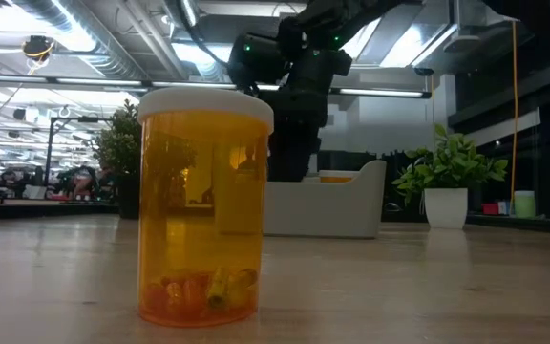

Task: Pick and place pill bottles into a basket
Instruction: Adjust the orange pill bottle in the gray bin

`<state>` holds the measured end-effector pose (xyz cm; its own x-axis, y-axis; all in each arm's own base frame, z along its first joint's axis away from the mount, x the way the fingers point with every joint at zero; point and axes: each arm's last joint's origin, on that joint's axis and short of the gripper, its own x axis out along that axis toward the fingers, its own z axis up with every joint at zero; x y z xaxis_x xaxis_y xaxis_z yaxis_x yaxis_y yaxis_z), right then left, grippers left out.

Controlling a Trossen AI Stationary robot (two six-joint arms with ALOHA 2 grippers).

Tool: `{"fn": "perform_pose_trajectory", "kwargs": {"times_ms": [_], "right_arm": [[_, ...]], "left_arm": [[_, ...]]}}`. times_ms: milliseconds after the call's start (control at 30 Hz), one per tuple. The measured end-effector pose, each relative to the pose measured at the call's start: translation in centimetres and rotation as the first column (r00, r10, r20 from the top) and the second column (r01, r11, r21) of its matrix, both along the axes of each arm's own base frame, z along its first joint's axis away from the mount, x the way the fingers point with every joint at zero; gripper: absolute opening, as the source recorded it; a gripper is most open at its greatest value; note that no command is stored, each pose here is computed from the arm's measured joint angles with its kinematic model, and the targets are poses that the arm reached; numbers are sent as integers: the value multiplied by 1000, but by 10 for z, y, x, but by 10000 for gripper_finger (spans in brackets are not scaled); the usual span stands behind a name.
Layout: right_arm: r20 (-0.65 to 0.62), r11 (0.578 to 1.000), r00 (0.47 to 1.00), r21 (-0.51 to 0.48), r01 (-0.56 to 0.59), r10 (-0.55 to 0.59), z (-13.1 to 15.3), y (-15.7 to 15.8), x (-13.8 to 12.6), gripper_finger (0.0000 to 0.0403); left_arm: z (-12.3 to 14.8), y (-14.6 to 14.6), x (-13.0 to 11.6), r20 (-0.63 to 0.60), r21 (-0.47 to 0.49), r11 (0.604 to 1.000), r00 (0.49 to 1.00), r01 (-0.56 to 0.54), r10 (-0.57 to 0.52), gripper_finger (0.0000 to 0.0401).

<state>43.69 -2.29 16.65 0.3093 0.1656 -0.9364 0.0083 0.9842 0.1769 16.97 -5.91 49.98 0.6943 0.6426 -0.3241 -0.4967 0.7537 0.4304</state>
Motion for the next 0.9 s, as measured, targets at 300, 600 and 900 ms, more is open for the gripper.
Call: {"fn": "perform_pose_trajectory", "kwargs": {"times_ms": [300, 600, 900], "right_arm": [[28, 1000, 999, 3, 16, -16, -1, 0, 4, 268], [27, 1000, 1000, 2, 16, -16, -2, -2, 4, 268], [20, 1000, 999, 3, 25, -25, -5, -6, 4, 248]], "left_arm": [[0, 0, 0, -4, -8, 1000, 1000, 5, -5, 277], [0, 0, 0, -5, -9, 1000, 1000, 6, -6, 277], [-1, 0, 0, -6, -12, 1000, 1000, 9, -10, 277]]}}
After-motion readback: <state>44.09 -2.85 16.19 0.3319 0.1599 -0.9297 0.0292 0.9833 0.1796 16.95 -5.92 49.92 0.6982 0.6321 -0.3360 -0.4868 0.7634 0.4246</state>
